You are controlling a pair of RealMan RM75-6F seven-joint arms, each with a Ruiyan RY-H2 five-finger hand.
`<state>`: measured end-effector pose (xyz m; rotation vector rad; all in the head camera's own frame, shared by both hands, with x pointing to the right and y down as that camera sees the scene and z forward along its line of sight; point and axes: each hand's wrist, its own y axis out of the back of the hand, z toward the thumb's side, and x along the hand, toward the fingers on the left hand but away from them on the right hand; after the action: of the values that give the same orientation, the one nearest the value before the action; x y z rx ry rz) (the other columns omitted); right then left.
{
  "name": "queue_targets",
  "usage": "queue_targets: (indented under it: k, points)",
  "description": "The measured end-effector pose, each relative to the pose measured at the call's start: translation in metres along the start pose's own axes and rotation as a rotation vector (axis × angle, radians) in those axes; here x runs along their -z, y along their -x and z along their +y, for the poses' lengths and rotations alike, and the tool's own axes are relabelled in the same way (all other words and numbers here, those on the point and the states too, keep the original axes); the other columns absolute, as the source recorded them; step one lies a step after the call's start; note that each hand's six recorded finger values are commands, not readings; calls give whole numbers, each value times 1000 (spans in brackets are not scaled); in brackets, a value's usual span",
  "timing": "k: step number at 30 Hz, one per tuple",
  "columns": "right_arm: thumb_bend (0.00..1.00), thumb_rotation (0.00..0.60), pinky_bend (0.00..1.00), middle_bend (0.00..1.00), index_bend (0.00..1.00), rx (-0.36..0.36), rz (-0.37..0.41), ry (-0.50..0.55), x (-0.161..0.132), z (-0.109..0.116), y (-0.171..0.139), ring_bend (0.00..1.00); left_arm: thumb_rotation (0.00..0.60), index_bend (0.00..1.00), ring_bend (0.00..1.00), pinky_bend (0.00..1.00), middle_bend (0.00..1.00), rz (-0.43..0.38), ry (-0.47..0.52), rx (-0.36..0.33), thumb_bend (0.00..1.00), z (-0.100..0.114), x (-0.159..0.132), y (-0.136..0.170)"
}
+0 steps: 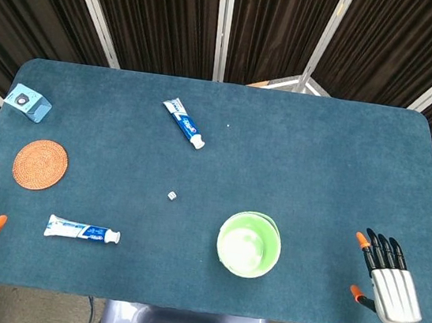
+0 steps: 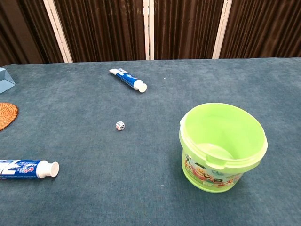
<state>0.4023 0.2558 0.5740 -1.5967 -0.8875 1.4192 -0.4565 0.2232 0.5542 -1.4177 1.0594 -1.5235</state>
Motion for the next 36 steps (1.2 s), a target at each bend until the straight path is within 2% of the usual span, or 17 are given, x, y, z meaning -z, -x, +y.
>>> queue_targets:
  k: [2,6,11,18,24,30,36]
  points:
    - [79,600,0,0,0,-1,-1,2,0,0,0,0,600,18,0,0,0,-24,-2,0,224,0,-5,-5]
    - [79,600,0,0,0,-8,-4,6,2,0,1,0,600,166,0,0,0,-96,-23,19,242,-4,-24,-23]
    - [78,600,0,0,0,-4,-9,16,3,2,2,0,600,242,0,0,0,-200,-45,55,314,-12,-59,-53]
    - [79,600,0,0,0,-8,-31,33,10,4,3,0,600,279,0,0,0,-387,-113,120,315,-35,-139,-98]
    - [79,600,0,0,0,-6,-53,48,18,6,4,0,600,314,0,0,0,-501,-172,146,316,-57,-200,-120]
    - [78,600,0,0,0,-2,-76,67,26,10,5,0,600,338,0,0,0,-580,-216,177,316,-76,-244,-129]
    - [79,600,0,0,0,6,-90,88,32,15,5,0,600,345,0,0,0,-605,-253,203,316,-94,-274,-134]
